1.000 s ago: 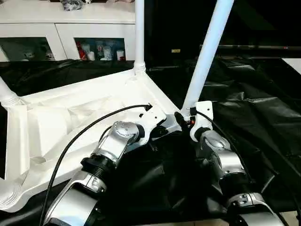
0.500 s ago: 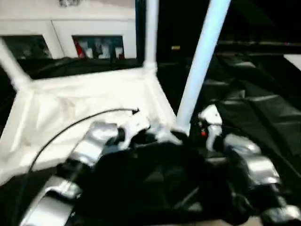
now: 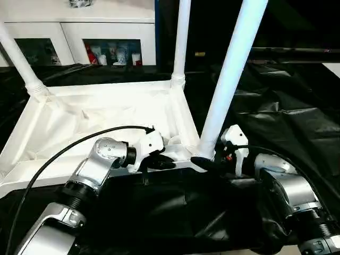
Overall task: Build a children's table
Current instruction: Rotate leg to tighten
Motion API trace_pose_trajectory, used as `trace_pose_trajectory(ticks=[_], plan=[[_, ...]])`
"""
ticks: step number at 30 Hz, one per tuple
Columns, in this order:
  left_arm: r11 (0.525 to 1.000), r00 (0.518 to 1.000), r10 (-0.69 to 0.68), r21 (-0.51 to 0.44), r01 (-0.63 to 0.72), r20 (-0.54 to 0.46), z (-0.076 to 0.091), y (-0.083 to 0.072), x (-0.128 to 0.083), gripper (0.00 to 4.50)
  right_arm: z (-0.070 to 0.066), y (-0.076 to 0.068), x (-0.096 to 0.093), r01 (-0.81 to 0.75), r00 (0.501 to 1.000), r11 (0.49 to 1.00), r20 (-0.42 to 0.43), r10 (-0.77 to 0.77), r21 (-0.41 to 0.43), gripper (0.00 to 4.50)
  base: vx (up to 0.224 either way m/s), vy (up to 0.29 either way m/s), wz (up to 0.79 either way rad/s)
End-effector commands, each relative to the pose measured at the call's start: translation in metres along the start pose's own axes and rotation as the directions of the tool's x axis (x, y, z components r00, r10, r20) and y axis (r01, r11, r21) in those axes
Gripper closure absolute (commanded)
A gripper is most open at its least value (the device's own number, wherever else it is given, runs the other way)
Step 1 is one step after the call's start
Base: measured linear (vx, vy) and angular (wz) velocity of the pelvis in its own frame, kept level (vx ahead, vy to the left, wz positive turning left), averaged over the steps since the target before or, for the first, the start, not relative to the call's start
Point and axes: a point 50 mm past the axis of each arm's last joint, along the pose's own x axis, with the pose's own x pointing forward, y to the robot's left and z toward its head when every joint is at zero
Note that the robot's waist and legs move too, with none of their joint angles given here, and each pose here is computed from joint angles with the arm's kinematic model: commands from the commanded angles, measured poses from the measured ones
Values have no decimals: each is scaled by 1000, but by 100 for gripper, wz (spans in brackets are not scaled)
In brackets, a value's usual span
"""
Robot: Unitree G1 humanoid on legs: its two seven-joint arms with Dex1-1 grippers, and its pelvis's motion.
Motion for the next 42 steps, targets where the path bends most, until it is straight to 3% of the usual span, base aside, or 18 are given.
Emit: trace_pose_trajectory(ticks=[1,6,11,17,19,21,29,34,35,36,39,42], plan=[[999,996,-32,31,30,80,10,-3,4,450,-2,2,2,-22,999,1000,-25,22,-9,131,0,0,0],[999,997,-31,31,29,76,9,-3,3,450,-2,1,3,-14,999,1000,-32,13,-13,168,0,0,0],[999,997,-34,25,33,76,9,-2,2,450,-5,0,3,18,1000,1000,-26,-18,7,174,0,0,0],[999,997,40,0,-40,59,12,3,9,450,-10,-6,11,190,982,977,-4,-190,94,175,0,0,0],[989,989,146,-35,-145,24,17,11,21,450,-11,-10,25,356,929,906,15,-369,231,176,0,0,0],[978,979,203,-50,-202,5,22,14,30,450,-11,-10,35,445,886,847,-1,-465,292,176,0,0,0],[958,962,273,-90,-271,5,40,12,58,450,-9,1,68,546,831,801,-42,-554,245,176,0,0,0],[957,961,277,-90,-276,5,40,13,58,450,1,3,73,497,857,835,19,-515,237,176,0,0,0],[957,961,276,-89,-275,4,39,13,57,450,3,3,72,480,865,846,38,-501,233,120,0,0,0],[958,962,274,-90,-273,4,39,14,56,450,5,3,72,465,871,854,54,-489,235,106,0,0,0],[967,969,247,-67,-245,13,33,14,46,450,18,4,64,338,916,916,150,-373,216,77,0,0,0],[975,977,213,-60,-212,5,25,13,37,450,18,3,52,261,947,952,150,-285,160,77,0,0,0]])
